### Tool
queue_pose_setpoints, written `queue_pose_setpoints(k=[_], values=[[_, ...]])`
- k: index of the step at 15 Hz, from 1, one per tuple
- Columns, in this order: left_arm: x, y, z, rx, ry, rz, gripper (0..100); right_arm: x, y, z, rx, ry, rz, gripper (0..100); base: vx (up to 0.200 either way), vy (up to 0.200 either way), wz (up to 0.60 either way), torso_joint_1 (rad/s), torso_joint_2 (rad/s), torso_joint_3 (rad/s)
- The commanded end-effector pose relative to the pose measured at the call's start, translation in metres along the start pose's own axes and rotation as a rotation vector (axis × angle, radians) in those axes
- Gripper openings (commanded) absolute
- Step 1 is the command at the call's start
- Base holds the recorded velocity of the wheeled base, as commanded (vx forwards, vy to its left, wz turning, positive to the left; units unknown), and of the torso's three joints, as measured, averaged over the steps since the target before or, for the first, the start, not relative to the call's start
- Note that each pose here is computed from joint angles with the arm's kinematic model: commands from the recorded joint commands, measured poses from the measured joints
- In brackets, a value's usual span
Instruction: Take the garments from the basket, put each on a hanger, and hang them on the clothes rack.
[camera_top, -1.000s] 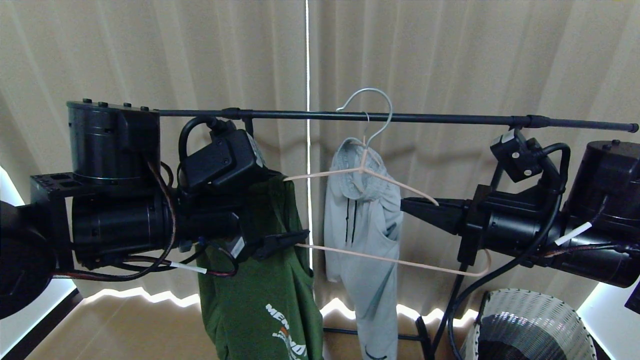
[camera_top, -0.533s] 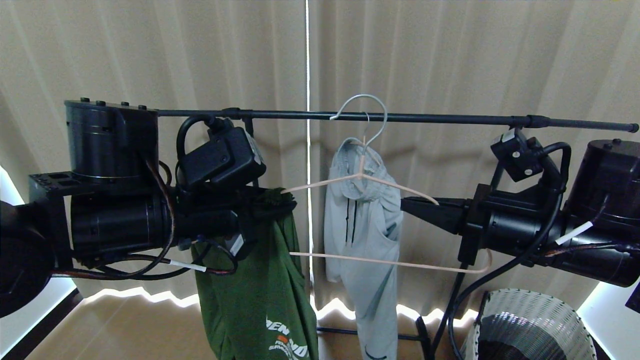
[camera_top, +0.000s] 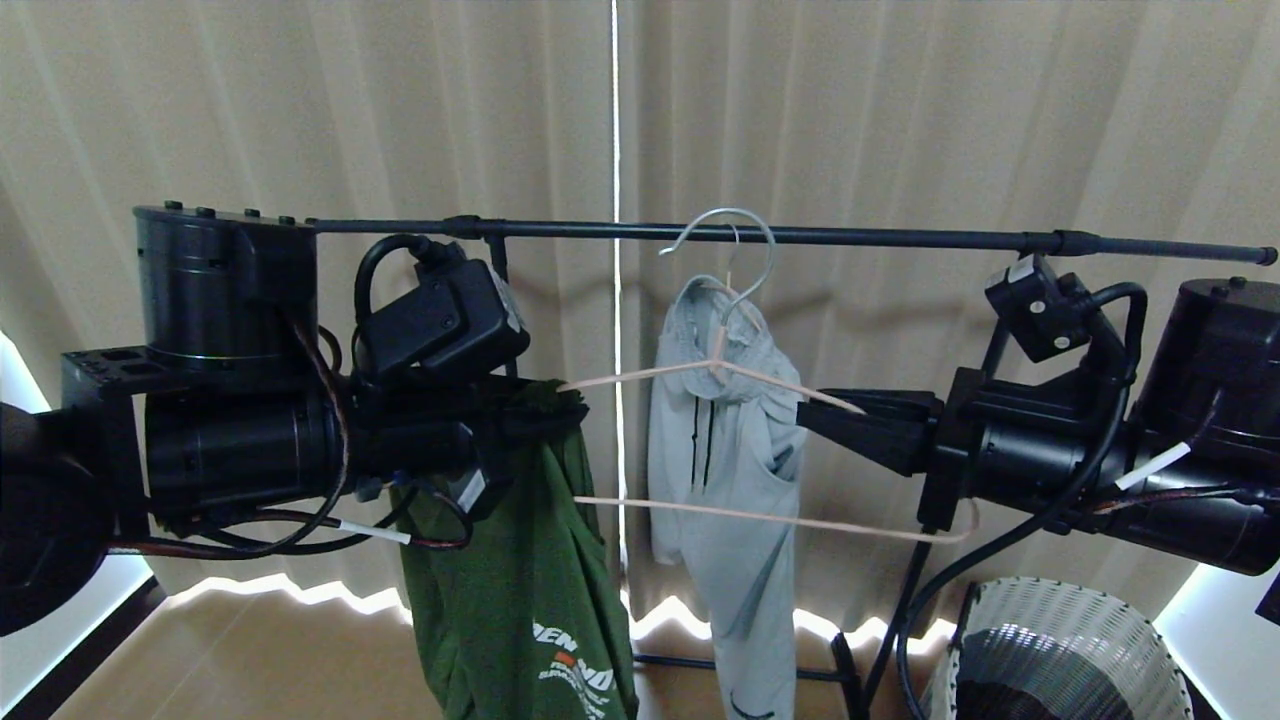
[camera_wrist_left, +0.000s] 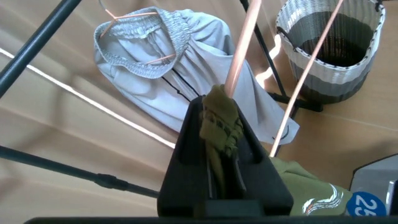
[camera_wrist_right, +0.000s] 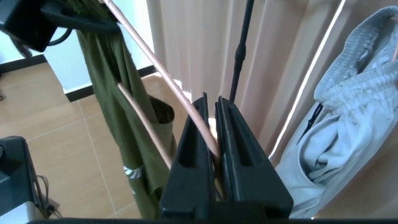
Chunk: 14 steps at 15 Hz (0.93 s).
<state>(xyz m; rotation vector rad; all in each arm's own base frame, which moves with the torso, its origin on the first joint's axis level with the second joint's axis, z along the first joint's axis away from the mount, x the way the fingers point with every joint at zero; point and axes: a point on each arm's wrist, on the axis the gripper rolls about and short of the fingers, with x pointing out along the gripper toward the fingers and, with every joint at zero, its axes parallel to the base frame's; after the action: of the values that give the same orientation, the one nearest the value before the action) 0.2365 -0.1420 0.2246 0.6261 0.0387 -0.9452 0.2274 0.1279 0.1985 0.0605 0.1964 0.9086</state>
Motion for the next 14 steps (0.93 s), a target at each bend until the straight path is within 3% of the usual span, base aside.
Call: queue_pose_setpoints(k=[1,5,8,9,12,14], values=[[0.000,0.004,-0.003,-0.005,0.006,0.015,0,0.000,0.000,0.001,-0.011,-0.001,-0.001,100,0.000,0.000,0.00,0.000,0.00,0.000],[-0.001,0.012,-0.013,-0.023,0.055,0.062,0,-0.005,-0.003,0.006,-0.034,-0.023,-0.022,100,0.000,0.000,0.00,0.000,0.00,0.000],[-0.002,0.014,-0.024,-0.063,0.164,0.198,0,-0.007,-0.002,0.005,-0.045,-0.025,-0.029,100,0.000,0.000,0.00,0.000,0.00,0.000],[0.000,0.014,-0.026,-0.134,0.192,0.275,0,-0.007,-0.001,0.004,-0.056,-0.019,-0.024,100,0.000,0.000,0.00,0.000,0.00,0.000],[0.013,0.012,-0.023,-0.307,0.177,0.387,0,-0.006,0.005,-0.006,-0.052,0.012,-0.001,100,0.000,0.000,0.00,0.000,0.00,0.000],[0.016,0.013,-0.022,-0.335,0.144,0.399,0,-0.006,0.011,-0.015,-0.042,0.041,0.020,100,0.000,0.000,0.00,0.000,0.00,0.000]])
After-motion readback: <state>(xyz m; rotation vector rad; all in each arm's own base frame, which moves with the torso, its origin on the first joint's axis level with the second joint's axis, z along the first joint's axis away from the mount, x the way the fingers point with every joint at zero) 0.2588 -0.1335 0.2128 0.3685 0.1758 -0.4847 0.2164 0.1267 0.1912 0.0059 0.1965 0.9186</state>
